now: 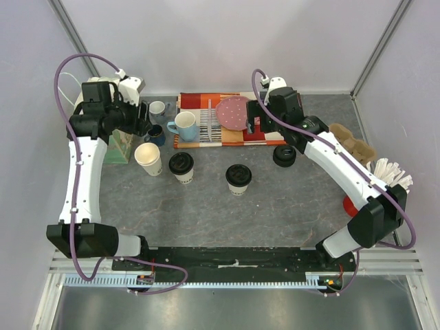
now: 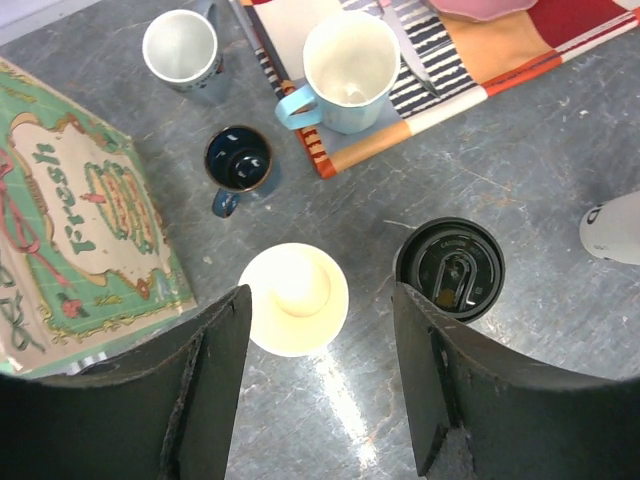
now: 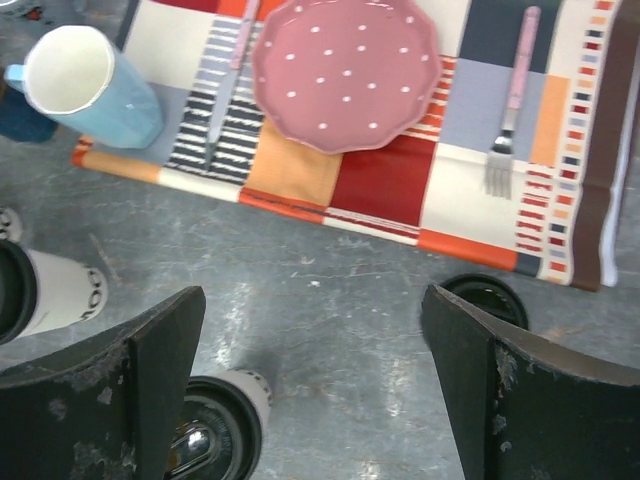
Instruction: Pack the takeout coffee
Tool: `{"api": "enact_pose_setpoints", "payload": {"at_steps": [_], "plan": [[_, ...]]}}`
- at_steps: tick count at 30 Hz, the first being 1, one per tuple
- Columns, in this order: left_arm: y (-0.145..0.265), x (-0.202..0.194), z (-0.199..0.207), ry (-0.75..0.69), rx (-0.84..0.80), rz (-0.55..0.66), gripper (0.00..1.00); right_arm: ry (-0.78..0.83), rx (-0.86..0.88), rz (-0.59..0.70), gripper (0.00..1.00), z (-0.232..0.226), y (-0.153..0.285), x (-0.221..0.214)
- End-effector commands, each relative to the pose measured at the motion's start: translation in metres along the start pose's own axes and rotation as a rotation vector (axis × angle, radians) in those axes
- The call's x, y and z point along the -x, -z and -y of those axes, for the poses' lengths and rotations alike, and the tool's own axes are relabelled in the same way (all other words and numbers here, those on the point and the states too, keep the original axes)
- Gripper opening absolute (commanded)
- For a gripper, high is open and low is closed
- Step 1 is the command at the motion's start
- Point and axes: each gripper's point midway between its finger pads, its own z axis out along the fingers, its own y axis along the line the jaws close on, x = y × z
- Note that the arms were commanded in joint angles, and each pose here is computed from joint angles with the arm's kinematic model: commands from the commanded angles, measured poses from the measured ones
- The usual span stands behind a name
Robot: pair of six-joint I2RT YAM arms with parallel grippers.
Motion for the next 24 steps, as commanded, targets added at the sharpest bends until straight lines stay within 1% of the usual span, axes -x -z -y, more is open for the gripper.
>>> {"api": "enact_pose_setpoints", "payload": {"at_steps": [1, 3, 4, 6, 7, 11, 12, 13, 15, 16, 18, 19, 21, 22, 24], "plan": [[0.006, 0.002, -0.010, 0.041, 0.063, -0.025, 0.65, 0.032, -0.153, 0.035, 0.98, 0.042, 0.006, 0.012], [0.003, -0.001, -0.009, 0.050, 0.057, -0.035, 0.65, 0.020, -0.252, 0.026, 0.98, 0.072, 0.004, 0.014], [0.002, -0.002, -0.008, 0.053, 0.052, -0.037, 0.66, 0.016, -0.298, -0.004, 0.98, 0.086, 0.000, 0.007], [-0.001, -0.006, -0.009, 0.060, 0.051, -0.058, 0.65, 0.003, -0.423, -0.021, 0.98, 0.119, 0.000, 0.006], [-0.001, -0.006, -0.011, 0.053, 0.055, -0.061, 0.65, 0.007, -0.439, -0.061, 0.98, 0.127, -0.004, -0.002], [0.004, -0.004, -0.016, 0.033, 0.083, -0.079, 0.65, 0.014, -0.485, -0.083, 0.96, 0.150, -0.009, -0.004], [0.006, 0.000, -0.017, 0.029, 0.084, -0.072, 0.65, 0.034, -0.525, -0.091, 0.93, 0.165, -0.008, -0.004], [0.005, -0.001, -0.017, 0.029, 0.080, -0.081, 0.65, 0.059, -0.613, -0.120, 0.82, 0.184, -0.011, -0.011], [0.005, 0.000, -0.016, 0.032, 0.070, -0.078, 0.65, 0.105, -0.706, -0.165, 0.70, 0.213, -0.012, -0.014], [0.003, 0.000, -0.015, 0.035, 0.064, -0.077, 0.65, 0.186, -0.735, -0.260, 0.59, 0.226, -0.020, -0.030], [0.000, -0.003, -0.014, 0.046, 0.055, -0.089, 0.65, 0.232, -0.746, -0.330, 0.52, 0.244, -0.025, -0.036], [-0.003, -0.004, -0.014, 0.044, 0.049, -0.095, 0.64, 0.280, -0.715, -0.409, 0.49, 0.249, -0.033, -0.052], [-0.005, -0.006, -0.015, 0.044, 0.049, -0.101, 0.64, 0.294, -0.681, -0.473, 0.45, 0.264, -0.041, -0.069], [-0.006, -0.006, -0.016, 0.044, 0.051, -0.107, 0.64, 0.267, -0.640, -0.493, 0.45, 0.271, -0.045, -0.077], [-0.007, -0.005, -0.017, 0.042, 0.052, -0.105, 0.64, 0.243, -0.613, -0.527, 0.46, 0.281, -0.050, -0.091]]}}
